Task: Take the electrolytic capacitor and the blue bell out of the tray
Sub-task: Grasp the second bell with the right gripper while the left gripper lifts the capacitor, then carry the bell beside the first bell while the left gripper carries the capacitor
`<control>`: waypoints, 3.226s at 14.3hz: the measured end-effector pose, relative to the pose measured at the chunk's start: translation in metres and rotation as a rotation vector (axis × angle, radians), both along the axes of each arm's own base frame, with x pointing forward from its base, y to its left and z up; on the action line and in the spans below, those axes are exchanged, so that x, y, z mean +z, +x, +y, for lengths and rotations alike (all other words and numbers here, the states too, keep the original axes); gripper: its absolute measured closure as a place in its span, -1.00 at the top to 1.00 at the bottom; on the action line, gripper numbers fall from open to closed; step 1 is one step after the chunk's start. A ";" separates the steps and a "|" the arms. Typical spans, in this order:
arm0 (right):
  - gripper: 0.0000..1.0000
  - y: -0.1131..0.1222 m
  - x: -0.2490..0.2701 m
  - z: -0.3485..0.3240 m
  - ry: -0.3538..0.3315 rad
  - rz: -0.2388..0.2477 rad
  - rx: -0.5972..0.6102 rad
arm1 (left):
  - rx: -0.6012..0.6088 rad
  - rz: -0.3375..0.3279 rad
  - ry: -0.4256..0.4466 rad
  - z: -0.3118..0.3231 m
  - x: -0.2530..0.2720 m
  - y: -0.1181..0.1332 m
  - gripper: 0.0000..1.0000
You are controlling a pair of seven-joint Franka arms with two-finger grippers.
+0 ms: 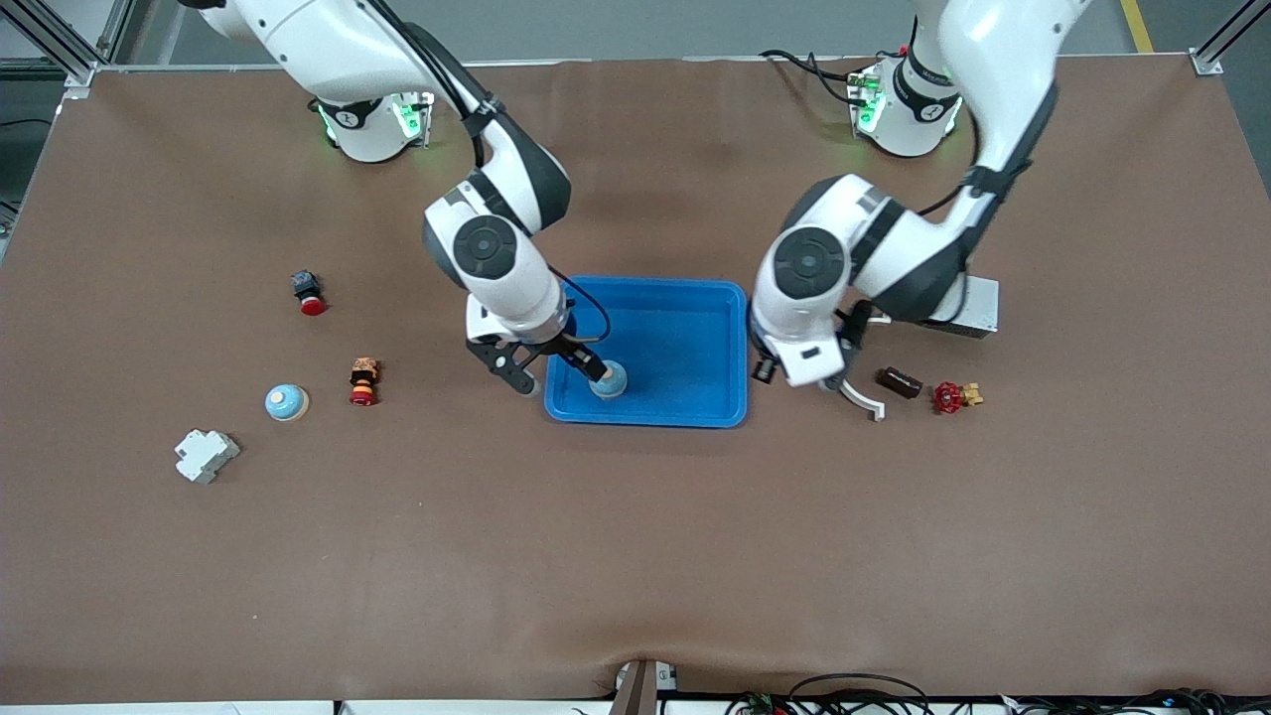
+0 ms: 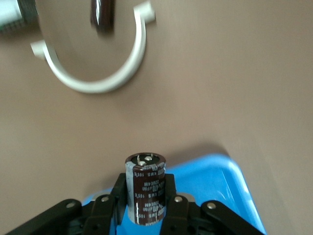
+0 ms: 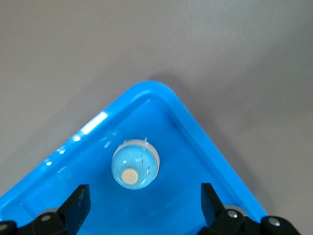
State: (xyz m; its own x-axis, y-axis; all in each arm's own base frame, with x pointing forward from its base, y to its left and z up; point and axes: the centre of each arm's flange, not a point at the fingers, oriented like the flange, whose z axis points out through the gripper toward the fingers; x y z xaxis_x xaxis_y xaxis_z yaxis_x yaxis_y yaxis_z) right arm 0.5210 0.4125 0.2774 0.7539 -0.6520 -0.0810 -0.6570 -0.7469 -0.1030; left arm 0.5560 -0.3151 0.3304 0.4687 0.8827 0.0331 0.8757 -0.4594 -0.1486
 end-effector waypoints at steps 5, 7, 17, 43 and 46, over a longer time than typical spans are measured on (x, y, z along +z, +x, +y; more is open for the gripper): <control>1.00 -0.019 -0.029 0.042 -0.054 -0.011 -0.033 | -0.070 0.028 -0.012 0.097 0.010 0.041 -0.32; 1.00 -0.019 -0.046 0.049 -0.076 -0.012 -0.029 | -0.111 0.043 -0.024 0.134 0.008 0.052 -0.32; 1.00 -0.004 -0.080 0.046 -0.110 -0.013 -0.039 | -0.400 0.136 0.005 0.271 -0.021 0.062 -0.32; 0.29 0.117 0.046 -0.143 -0.275 0.165 0.257 | -0.841 0.068 -0.144 0.369 -0.084 0.074 -0.32; 0.29 0.140 0.045 -0.215 -0.253 0.189 0.331 | -0.880 0.057 -0.132 0.370 -0.107 0.081 -0.32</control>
State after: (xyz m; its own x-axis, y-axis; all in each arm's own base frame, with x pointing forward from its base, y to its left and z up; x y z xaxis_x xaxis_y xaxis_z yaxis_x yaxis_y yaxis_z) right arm 0.6614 0.1971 0.3227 0.9123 -0.3954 -0.1066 -0.3684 -0.9061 0.2082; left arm 0.6372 0.0551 0.2238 0.9765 0.1972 -0.0875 0.1905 -0.9785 -0.0792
